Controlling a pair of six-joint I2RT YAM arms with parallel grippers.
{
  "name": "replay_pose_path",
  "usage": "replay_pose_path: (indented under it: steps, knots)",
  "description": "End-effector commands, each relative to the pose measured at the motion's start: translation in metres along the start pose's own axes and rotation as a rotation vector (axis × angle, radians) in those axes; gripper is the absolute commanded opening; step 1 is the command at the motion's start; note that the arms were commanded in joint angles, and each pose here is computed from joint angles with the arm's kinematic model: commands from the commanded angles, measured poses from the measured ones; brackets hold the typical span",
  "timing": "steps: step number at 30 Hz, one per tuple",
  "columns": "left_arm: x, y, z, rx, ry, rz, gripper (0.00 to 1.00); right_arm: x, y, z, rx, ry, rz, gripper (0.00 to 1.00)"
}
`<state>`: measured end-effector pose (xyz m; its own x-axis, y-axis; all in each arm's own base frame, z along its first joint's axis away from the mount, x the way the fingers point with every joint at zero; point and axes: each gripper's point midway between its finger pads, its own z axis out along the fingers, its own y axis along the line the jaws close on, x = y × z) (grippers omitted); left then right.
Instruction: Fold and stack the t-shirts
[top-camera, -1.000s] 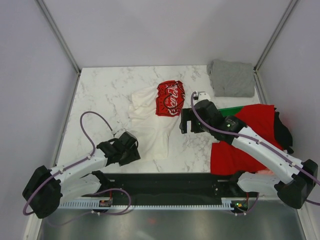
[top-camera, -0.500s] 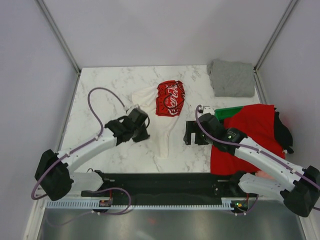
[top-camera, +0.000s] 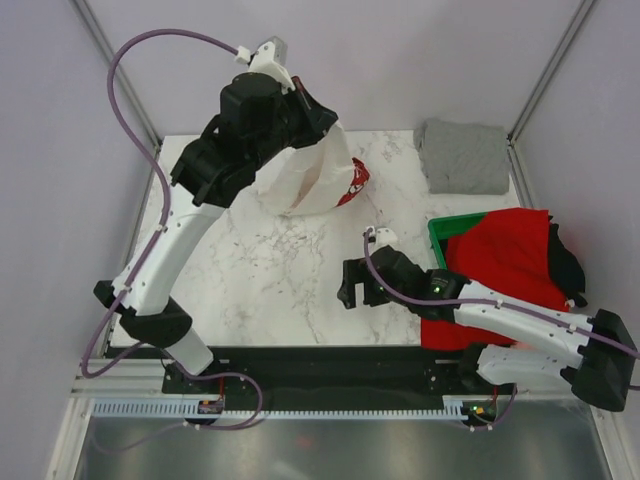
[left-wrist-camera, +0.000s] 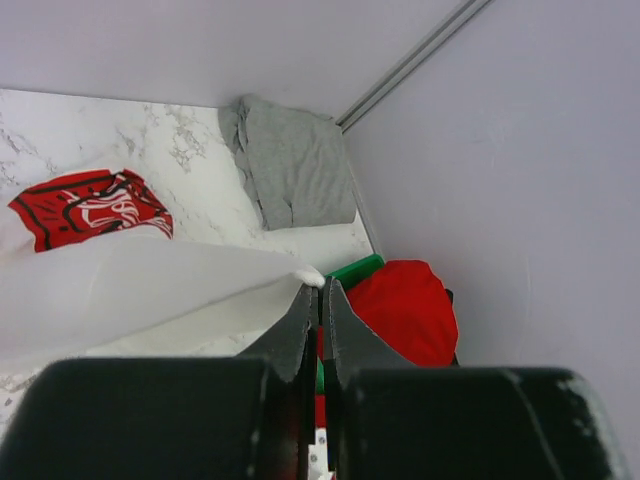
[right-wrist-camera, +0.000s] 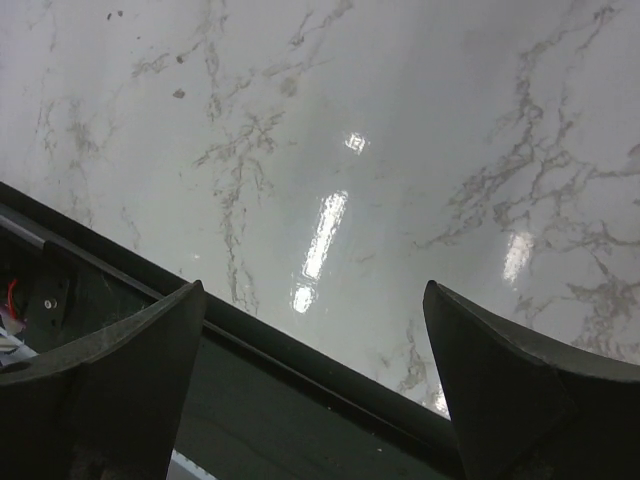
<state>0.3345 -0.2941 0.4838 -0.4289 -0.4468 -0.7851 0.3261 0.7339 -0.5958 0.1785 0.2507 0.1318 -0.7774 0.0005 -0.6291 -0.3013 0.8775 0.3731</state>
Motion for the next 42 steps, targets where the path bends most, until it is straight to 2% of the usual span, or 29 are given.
replay_pose_path:
  steps: [1,3,4,6,10,12,16,19,25,26,29,30,34,35,37,38,42]
  knots:
    - [-0.009,-0.007,0.003,0.012,-0.002,0.103,0.02,-0.038,0.033,0.006,-0.036,-0.148,0.002,0.98]
    - [-0.009,-0.015,0.013,0.038,0.005,0.118,0.02,-0.047,0.044,0.015,-0.038,-0.189,0.003,0.98]
    - [-0.026,-0.028,0.005,0.077,-0.041,0.109,0.02,-0.055,0.049,0.019,-0.033,-0.221,-0.004,0.98]
    - [-0.034,-0.037,0.012,0.106,-0.062,0.12,0.02,-0.072,0.072,0.027,-0.054,-0.283,-0.039,0.98]
    - [-0.092,-0.067,-0.013,0.194,-0.265,0.133,0.02,-0.111,0.094,0.046,0.003,-0.372,-0.064,0.98]
    - [-0.104,-0.073,-0.025,0.22,-0.31,0.151,0.02,-0.139,0.095,0.051,0.094,-0.457,-0.06,0.98]
    - [-0.098,-0.064,-0.026,0.19,-0.294,0.188,0.02,-0.185,0.092,0.049,0.217,-0.584,-0.06,0.98]
    - [-0.098,-0.057,-0.033,0.165,-0.296,0.218,0.02,-0.21,0.081,0.057,0.263,-0.593,-0.055,0.92]
    - [-0.121,-0.051,-0.054,0.135,-0.365,0.267,0.02,-0.212,0.062,0.097,0.263,-0.496,-0.113,0.87]
    - [-0.124,-0.051,-0.057,0.136,-0.373,0.269,0.02,-0.215,0.056,0.104,0.273,-0.489,-0.111,0.82]
    - [-0.122,-0.055,-0.063,0.163,-0.365,0.273,0.02,-0.22,0.046,0.112,0.282,-0.465,-0.123,0.34]
    - [-0.123,-0.056,-0.065,0.171,-0.364,0.276,0.02,-0.225,0.036,0.108,0.301,-0.467,-0.118,0.02]
    - [-0.135,-0.056,-0.09,0.17,-0.408,0.302,0.02,-0.236,0.014,0.054,0.342,-0.513,-0.135,0.0]
    - [-0.14,-0.054,-0.096,0.155,-0.426,0.306,0.02,-0.243,0.018,0.023,0.311,-0.543,-0.138,0.0]
    - [-0.15,-0.053,-0.112,0.151,-0.461,0.302,0.02,-0.242,0.029,-0.004,0.235,-0.524,-0.194,0.0]
    - [-0.153,-0.051,-0.116,0.138,-0.475,0.298,0.02,-0.244,0.031,-0.035,0.203,-0.535,-0.197,0.0]
    - [-0.159,-0.042,-0.128,0.096,-0.498,0.29,0.02,-0.253,0.053,-0.115,0.052,-0.562,-0.225,0.0]
